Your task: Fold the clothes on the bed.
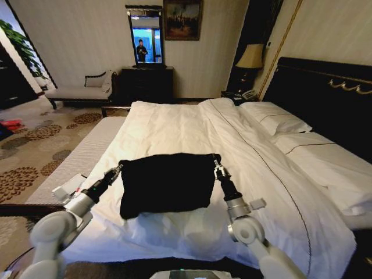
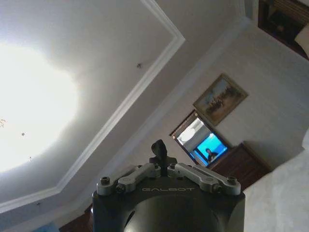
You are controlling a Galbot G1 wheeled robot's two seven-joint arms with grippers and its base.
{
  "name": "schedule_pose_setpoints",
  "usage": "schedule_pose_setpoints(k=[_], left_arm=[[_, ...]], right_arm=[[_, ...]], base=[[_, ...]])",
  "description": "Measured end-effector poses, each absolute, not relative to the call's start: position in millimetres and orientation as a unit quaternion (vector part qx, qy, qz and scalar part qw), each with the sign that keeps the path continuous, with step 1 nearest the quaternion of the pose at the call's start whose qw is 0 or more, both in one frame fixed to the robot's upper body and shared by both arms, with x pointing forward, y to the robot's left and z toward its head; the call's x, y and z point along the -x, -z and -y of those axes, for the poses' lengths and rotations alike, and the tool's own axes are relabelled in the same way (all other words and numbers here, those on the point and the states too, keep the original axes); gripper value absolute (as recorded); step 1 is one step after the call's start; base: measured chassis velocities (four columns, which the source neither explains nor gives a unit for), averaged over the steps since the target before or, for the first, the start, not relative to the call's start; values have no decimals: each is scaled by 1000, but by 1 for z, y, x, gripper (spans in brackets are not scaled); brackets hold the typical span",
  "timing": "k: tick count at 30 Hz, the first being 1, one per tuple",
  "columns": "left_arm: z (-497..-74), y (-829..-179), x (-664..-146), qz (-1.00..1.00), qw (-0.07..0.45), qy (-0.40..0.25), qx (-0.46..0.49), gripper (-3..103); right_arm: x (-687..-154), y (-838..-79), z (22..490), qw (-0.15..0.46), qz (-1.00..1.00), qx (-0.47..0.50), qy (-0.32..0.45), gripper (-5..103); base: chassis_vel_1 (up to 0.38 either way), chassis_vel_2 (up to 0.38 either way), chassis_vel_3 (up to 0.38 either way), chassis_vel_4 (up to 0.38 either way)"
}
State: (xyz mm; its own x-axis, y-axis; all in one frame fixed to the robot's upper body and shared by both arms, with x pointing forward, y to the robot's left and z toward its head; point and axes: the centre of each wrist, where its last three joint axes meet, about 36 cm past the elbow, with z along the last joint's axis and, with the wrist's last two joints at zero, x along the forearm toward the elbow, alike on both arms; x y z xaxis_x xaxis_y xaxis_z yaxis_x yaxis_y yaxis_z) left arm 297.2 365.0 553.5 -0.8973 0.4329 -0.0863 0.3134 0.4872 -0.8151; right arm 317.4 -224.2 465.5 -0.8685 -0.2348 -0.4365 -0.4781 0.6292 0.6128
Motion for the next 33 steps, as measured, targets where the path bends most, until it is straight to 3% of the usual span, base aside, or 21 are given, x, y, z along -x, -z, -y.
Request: schedule_pose_setpoints(k=[13,17,23,27,33], left_arm=[[-351,-613,-256,875,34,-413,250,2],[-349,-616,-261,887,50,-391,242,2],[-359,-573,-301,896,107,-383,198,2],[-372,-507,-362,903,169,-371,138,2],[-380,-463,-414,907,200,-355,107,2]], right_arm=[[-265,-509,229,175,-903,172,-353,1],[-258,-525,229,107,-927,118,-339,1],[-295,-491,237,24,-952,71,-297,1],[-351,-442,239,-43,-960,47,-272,1],[-416,-404,243,-52,-967,36,-247,1]], base=[[0,0,0,0],[0,0,0,0],[0,0,0,0],[0,0,0,0],[0,0,0,0]])
